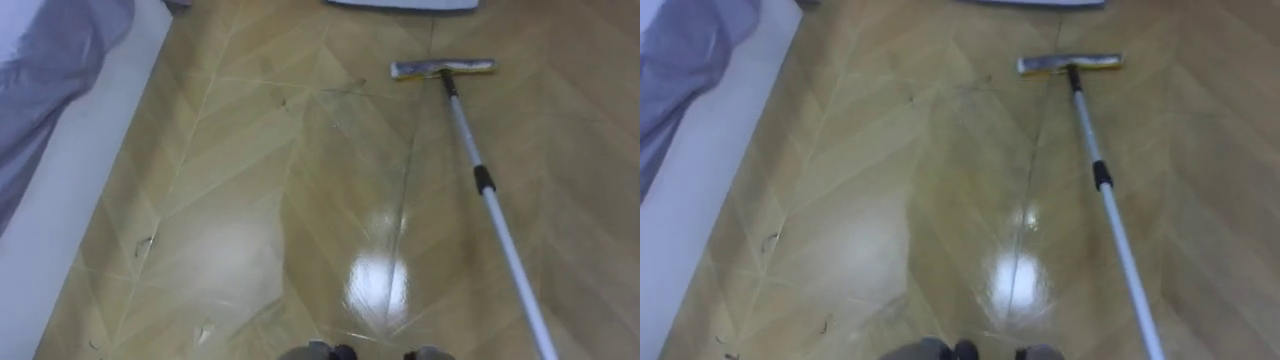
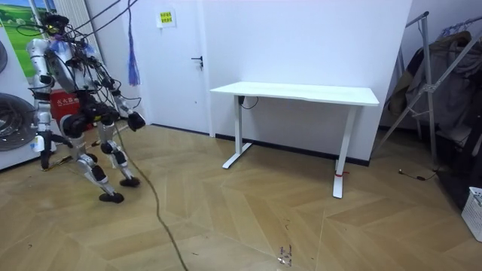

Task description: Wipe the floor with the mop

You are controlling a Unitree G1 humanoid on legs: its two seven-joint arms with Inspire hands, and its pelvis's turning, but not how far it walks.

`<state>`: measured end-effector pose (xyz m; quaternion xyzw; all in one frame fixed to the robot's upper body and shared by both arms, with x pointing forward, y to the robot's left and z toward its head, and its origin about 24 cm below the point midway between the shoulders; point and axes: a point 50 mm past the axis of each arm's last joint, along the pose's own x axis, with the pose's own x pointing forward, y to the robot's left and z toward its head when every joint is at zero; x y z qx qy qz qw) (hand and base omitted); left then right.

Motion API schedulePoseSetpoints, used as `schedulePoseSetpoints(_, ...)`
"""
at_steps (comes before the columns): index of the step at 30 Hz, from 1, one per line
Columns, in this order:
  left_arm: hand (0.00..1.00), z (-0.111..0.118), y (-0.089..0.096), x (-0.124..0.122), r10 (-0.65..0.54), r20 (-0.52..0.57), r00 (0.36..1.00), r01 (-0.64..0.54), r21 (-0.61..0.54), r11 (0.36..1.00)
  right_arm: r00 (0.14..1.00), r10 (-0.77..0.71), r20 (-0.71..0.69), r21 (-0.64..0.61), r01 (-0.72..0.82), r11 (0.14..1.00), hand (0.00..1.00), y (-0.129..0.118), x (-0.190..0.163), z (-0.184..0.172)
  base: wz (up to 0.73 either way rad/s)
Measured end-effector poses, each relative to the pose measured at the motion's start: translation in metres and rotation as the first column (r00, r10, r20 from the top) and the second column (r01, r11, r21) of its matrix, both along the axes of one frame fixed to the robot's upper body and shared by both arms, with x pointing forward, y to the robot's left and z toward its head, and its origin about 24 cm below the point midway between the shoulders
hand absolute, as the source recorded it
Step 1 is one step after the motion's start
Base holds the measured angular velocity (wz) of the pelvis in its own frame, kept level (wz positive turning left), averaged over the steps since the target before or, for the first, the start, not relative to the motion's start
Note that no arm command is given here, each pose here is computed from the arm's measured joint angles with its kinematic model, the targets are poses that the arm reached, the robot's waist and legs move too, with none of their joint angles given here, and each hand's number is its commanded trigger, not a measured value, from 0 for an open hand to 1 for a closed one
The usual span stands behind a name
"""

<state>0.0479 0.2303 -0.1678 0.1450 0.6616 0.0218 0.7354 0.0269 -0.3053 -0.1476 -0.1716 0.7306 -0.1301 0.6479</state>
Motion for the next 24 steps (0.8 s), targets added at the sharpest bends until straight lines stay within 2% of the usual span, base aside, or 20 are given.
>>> schedulePoseSetpoints(3, 0.0, -0.001, -0.006, 0.0, 0.005, 0.003, 1.0, -0.005, -0.006, 1.0, 1.0, -0.018, -0.023, 0.037, 0.019, 0.999, 1.0, 0.017, -0.013, -0.007, -0.12)
schedulePoseSetpoints(6, 0.0, -0.002, -0.009, -0.002, 0.01, -0.004, 1.0, -0.01, -0.014, 1.0, 1.0, -0.023, -0.013, 0.061, 0.024, 0.998, 1.0, 0.025, -0.006, -0.01, -0.05)
schedulePoseSetpoints(11, 0.0, -0.001, -0.006, 0.001, 0.008, -0.002, 1.0, -0.008, 0.0, 1.0, 0.994, 0.025, 0.107, 0.014, -0.027, 1.0, 1.0, 0.011, 0.055, 0.003, 0.05)
schedulePoseSetpoints(13, 0.0, 0.0, 0.001, 0.003, 0.008, -0.001, 1.0, -0.008, 0.019, 1.0, 0.979, 0.068, 0.19, -0.011, -0.067, 0.998, 1.0, 0.003, 0.095, 0.017, 0.0)
schedulePoseSetpoints(17, 0.0, 0.003, 0.011, 0.004, -0.01, 0.0, 1.0, 0.01, 0.049, 0.999, 0.949, 0.093, 0.302, 0.014, -0.102, 0.995, 1.0, 0.006, 0.135, 0.029, 0.23)
schedulePoseSetpoints(20, 0.0, 0.002, 0.012, -0.003, 0.001, -0.026, 1.0, 0.001, 0.054, 0.999, 0.948, 0.041, 0.317, 0.07, -0.066, 0.995, 1.0, 0.01, 0.13, 0.025, 0.17)
schedulePoseSetpoints(24, 0.0, 0.002, 0.014, -0.014, 0.004, -0.06, 0.998, 0.0, 0.071, 0.997, 0.977, -0.009, 0.215, 0.109, -0.015, 0.994, 1.0, 0.01, 0.071, 0.006, 0.16)
